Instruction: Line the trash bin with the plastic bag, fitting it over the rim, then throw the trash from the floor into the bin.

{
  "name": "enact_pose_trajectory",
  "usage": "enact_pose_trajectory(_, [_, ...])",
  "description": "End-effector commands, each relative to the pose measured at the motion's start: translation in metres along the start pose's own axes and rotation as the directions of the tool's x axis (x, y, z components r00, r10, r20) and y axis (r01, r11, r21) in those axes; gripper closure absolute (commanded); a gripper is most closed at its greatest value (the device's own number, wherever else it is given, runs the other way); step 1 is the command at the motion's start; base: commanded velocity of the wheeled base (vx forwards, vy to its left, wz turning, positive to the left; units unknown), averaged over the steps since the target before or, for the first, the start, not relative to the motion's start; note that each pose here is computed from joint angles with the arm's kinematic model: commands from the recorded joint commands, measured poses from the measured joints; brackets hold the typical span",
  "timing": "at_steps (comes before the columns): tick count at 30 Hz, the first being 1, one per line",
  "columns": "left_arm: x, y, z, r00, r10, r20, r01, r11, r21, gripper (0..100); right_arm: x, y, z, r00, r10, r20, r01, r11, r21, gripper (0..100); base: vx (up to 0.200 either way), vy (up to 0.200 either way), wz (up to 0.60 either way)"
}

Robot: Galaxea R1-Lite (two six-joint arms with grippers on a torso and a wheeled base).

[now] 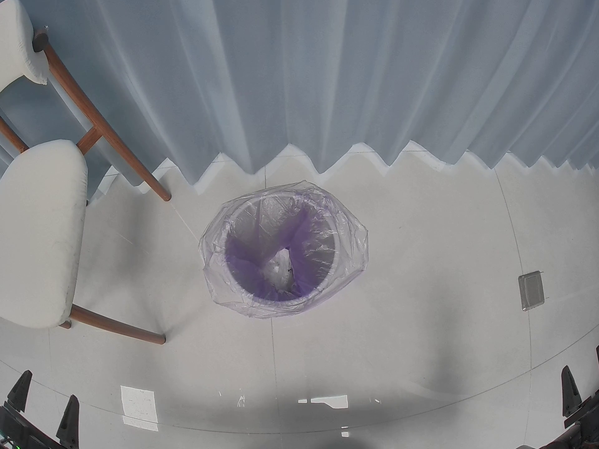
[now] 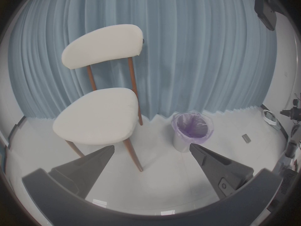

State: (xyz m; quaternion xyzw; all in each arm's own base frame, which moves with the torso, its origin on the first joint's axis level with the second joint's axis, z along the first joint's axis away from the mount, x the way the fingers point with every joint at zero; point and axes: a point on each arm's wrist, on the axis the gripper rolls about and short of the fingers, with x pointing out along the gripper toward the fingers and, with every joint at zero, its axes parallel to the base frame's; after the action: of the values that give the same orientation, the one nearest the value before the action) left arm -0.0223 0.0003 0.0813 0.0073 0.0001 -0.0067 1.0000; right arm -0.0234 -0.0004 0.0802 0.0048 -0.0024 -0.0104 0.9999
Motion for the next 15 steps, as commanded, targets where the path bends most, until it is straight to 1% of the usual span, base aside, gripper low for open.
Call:
enact_pose_trajectory(1, [0.0039,-0.0001,-0.0042,0.998,-0.027,-0.053,0.027,1.0,0.0,0,0.0005,0.0,-0.0046,1.0,-0.001,-0.006,0.001,1.0,0.0,0,0.0,0.0,0.0])
enact_pose_trajectory(2, [-0.0005,-0.0006,-0.0049,1.0,0.003,0.009,-0.003,1.0,-0.001,0,0.0005,0.0,-0.0046,1.0,-0.001,-0.006,0.001,1.0,0.004,0,0.0,0.0,0.0])
enact_pose_trajectory(3, [-0.0005,-0.0005,-0.0049,1.0,0.012,0.009,-0.012,1.0,-0.007,0,0.0005,0.0,-0.0046,1.0,-0.001,-0.006,0.001,1.0,-0.002,0,0.0,0.0,0.0])
enact_pose_trajectory(15, [-0.0004,-0.0006,-0.0052,1.0,0.004,0.005,-0.004,1.0,-0.004,0,0.0005,0.0,-0.0048,1.0,0.002,-0.008,-0.002,1.0,-0.002,0,0.0,0.0,0.0])
